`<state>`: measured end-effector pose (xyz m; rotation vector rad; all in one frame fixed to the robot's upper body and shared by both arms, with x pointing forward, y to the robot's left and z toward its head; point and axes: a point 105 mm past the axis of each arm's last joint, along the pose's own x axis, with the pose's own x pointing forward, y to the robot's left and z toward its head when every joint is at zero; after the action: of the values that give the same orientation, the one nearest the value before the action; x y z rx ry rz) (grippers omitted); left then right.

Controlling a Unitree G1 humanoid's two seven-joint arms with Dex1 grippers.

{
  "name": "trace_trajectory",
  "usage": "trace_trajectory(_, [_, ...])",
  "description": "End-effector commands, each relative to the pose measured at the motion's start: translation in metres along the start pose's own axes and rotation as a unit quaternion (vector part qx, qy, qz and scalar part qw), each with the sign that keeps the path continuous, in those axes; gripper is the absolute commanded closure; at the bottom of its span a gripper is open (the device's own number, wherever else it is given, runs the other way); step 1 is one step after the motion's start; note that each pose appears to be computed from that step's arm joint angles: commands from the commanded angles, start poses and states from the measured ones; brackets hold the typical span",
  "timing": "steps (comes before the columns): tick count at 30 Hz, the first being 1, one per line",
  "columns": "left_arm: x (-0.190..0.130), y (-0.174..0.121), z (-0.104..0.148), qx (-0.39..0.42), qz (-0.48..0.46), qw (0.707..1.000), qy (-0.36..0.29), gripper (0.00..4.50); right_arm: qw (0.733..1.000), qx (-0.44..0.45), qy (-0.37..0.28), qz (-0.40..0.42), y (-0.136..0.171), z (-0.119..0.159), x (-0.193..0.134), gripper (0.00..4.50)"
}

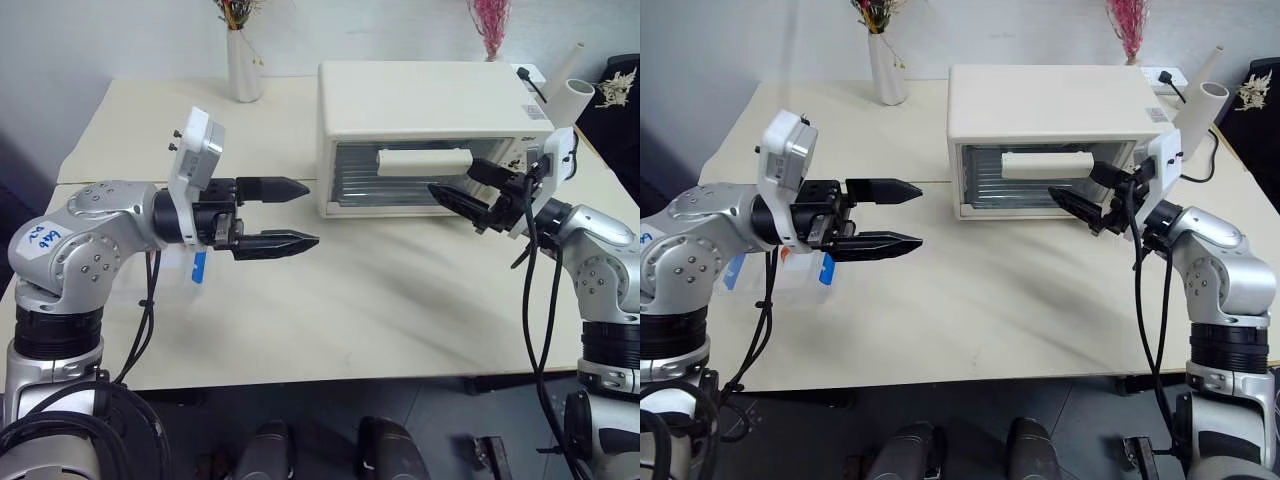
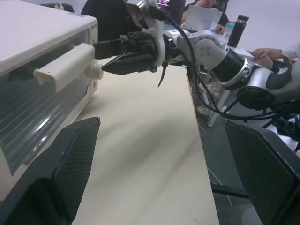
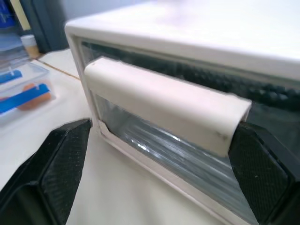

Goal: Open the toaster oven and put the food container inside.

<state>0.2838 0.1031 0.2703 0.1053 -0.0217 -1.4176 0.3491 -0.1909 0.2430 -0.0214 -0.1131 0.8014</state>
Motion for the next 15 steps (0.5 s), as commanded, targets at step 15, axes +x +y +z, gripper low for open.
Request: trace_trajectory(15, [0.025, 0.071, 0.019, 0.114, 0.11, 0.987, 0.006, 1.74, 0.998, 0.005, -0.001, 0.066, 0.047, -0.009, -0.018, 0.0])
